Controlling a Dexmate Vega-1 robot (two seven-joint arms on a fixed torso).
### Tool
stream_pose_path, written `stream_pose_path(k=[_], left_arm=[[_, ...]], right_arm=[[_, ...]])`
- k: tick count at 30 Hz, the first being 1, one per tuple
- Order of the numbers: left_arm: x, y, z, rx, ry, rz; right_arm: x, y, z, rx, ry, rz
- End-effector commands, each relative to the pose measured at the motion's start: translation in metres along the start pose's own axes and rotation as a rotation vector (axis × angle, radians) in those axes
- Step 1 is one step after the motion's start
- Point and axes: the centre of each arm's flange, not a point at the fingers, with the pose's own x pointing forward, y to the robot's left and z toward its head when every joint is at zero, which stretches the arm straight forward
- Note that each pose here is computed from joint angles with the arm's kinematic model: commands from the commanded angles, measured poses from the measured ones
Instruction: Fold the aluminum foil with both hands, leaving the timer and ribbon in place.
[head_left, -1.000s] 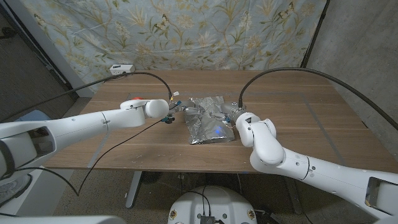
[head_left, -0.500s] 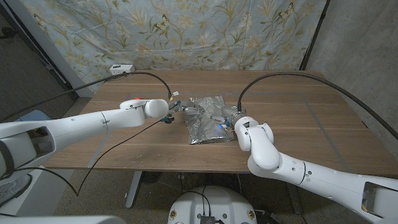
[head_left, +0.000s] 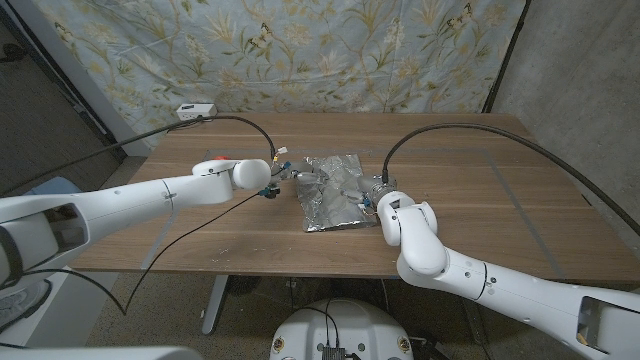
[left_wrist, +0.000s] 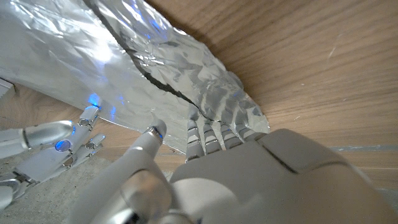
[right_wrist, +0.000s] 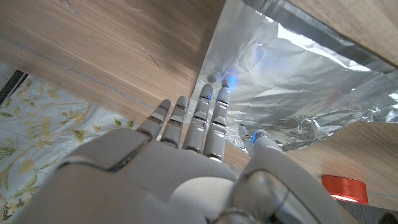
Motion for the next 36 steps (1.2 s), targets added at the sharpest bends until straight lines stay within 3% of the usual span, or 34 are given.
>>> stream_pose_path(k=[1,19,36], left_arm=[[0.000,0.001,-0.001,-0.003,0.001,0.001],[-0.005,-0.001,-0.006,-0.011,0.006,0.008],[-0.015,0.002,-0.016,-0.014,0.012,0.025]], right_arm=[[0.008,0.008,-0.002,0.026,0.000,0.034],[0.016,0.010,-0.005,0.048,-0.017,0.067],[0.008,-0.011,-0.008,0.027,-0.051,-0.009]])
